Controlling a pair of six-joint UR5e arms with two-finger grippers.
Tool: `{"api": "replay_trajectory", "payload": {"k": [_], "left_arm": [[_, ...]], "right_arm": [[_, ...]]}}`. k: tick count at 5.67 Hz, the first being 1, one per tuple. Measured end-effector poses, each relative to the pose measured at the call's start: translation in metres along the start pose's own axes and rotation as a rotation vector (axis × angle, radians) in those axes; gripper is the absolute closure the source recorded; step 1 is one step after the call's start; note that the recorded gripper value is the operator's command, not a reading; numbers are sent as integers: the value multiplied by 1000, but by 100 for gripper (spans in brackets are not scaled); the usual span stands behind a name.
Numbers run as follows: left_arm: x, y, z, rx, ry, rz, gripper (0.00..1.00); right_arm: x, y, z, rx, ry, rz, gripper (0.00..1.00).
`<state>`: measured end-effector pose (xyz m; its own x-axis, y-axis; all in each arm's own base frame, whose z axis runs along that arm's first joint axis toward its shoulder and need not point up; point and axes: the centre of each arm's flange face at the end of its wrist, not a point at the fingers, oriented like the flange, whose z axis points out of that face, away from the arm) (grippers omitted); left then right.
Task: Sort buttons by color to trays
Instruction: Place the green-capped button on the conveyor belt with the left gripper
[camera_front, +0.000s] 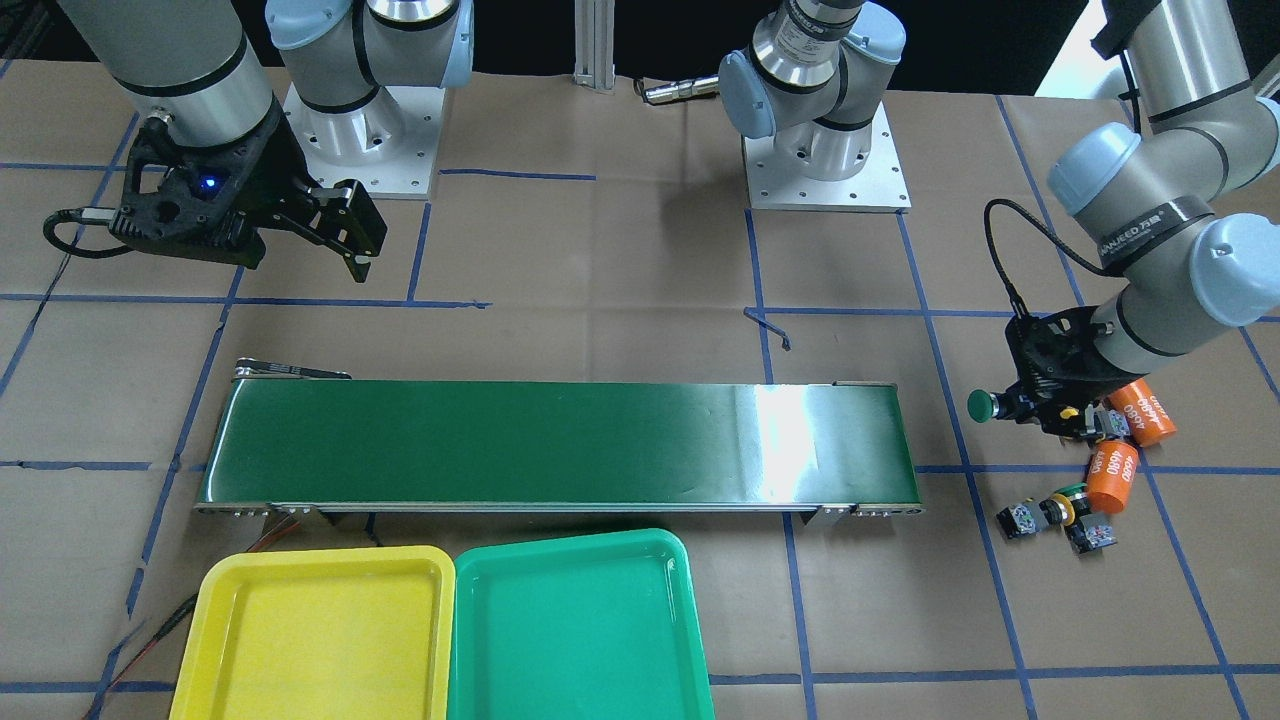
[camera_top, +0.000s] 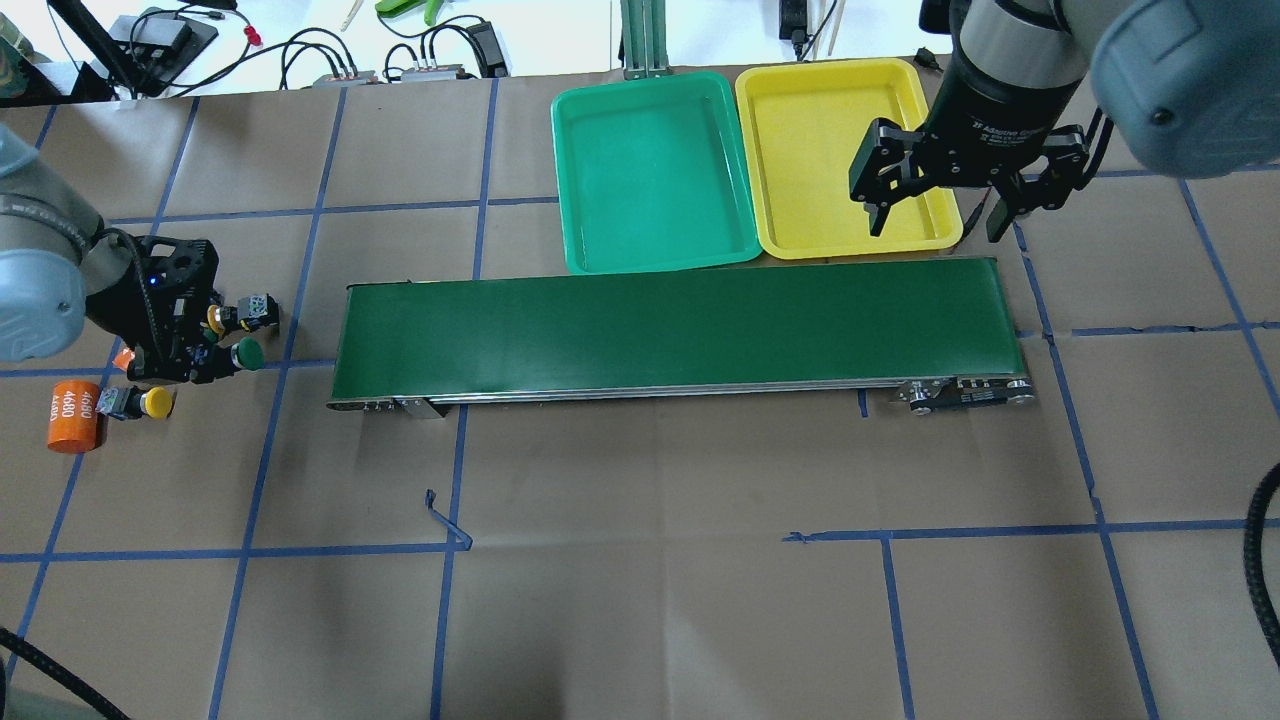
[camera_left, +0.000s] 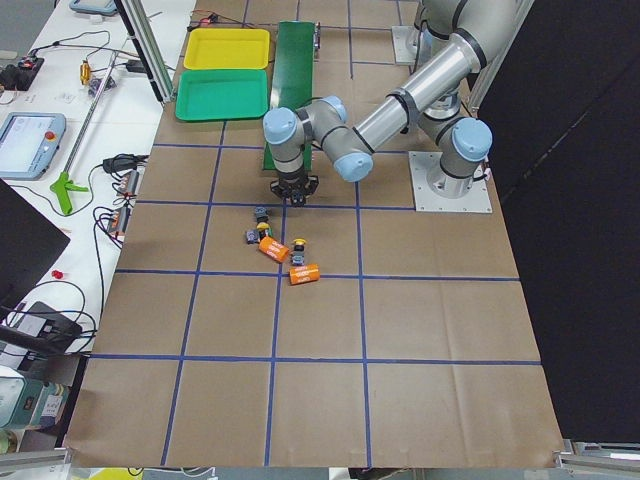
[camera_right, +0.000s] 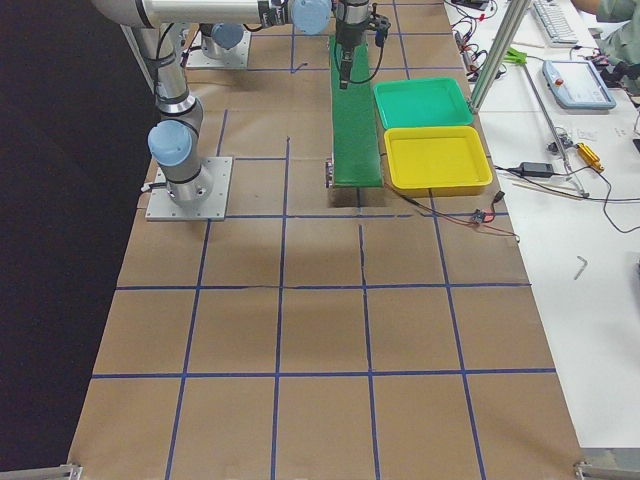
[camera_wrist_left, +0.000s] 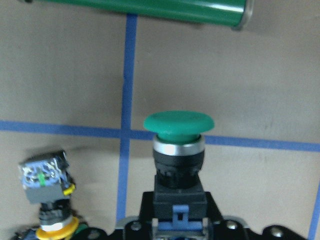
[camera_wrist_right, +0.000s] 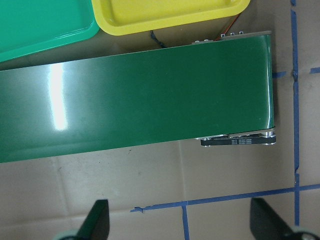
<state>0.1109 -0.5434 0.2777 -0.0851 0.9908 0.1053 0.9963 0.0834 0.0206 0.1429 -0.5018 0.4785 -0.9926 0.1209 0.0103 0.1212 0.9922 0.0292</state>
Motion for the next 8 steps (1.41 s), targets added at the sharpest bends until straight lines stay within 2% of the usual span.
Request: {"api": "replay_trajectory", "payload": {"k": [1,2,4,5,6,8], "left_arm": [[-13,-46,-18,-5,-5,45,100],[-16,-94,-21,-11,-4,99,100],[-11,-159,-5,-21,14,108,98],[-13,-170,7,-24,17,106,13],[-17,-173,14,-25,14,107,1],[-23,-162,8,-32,-5,88,1]], "right_arm": [[0,0,0,-1,0,0,0],[0,0,1,-1,0,0,0],[0,0,1,-2,0,0,0],[0,0,0,0,0,0,0],[0,0,0,-1,0,0,0],[0,0,1,-2,1,1,0]]}}
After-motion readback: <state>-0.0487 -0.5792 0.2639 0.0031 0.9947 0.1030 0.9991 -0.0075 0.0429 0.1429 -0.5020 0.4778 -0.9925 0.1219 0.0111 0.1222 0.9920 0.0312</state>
